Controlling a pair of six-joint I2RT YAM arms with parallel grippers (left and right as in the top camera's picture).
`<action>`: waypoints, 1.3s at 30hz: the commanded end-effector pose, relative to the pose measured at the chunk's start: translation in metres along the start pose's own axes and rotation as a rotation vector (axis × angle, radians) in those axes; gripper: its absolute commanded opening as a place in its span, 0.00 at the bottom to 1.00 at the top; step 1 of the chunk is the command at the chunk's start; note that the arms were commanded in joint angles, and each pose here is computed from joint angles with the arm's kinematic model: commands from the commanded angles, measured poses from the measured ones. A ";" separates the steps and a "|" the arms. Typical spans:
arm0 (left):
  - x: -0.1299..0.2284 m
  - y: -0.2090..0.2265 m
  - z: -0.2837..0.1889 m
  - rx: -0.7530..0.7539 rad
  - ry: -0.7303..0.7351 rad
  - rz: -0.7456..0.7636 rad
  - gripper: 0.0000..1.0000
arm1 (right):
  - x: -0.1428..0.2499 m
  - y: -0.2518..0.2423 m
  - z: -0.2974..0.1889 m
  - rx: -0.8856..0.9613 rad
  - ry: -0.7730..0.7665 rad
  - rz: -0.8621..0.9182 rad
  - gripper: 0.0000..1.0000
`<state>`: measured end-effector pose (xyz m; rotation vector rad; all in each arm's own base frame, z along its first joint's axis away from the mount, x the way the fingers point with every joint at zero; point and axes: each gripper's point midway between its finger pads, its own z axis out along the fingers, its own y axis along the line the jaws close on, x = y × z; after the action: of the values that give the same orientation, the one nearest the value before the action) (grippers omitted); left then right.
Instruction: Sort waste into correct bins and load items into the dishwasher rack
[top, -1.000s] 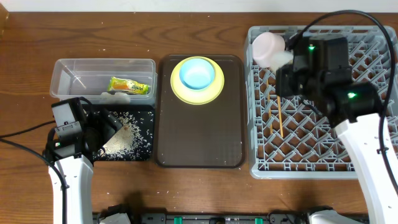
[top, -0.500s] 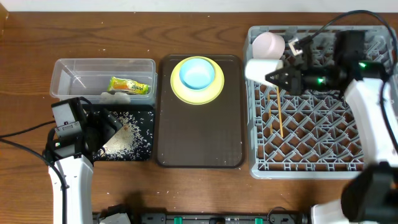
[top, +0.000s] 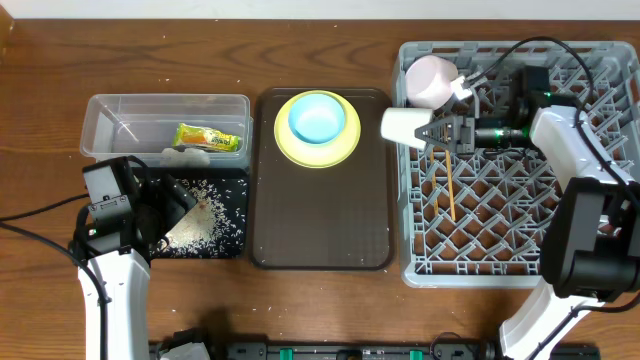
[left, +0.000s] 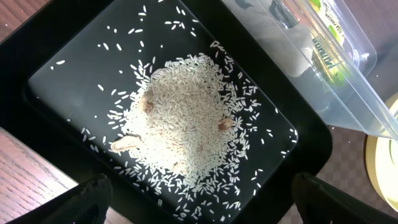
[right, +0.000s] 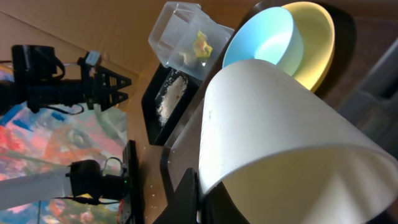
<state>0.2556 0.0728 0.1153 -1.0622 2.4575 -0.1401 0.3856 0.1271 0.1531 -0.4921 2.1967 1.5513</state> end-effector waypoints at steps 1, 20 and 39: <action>-0.006 0.001 -0.003 -0.011 -0.018 -0.009 0.95 | 0.004 -0.012 -0.010 0.032 -0.002 -0.034 0.01; -0.006 0.001 -0.003 -0.011 -0.017 -0.009 0.95 | 0.022 -0.013 -0.007 0.045 0.060 -0.040 0.01; -0.006 0.001 -0.003 -0.011 -0.017 -0.009 0.95 | 0.036 -0.040 0.002 0.170 0.167 -0.089 0.03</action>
<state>0.2556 0.0728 0.1153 -1.0622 2.4575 -0.1401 0.3779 0.1253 0.1382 -0.6490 2.2030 1.4390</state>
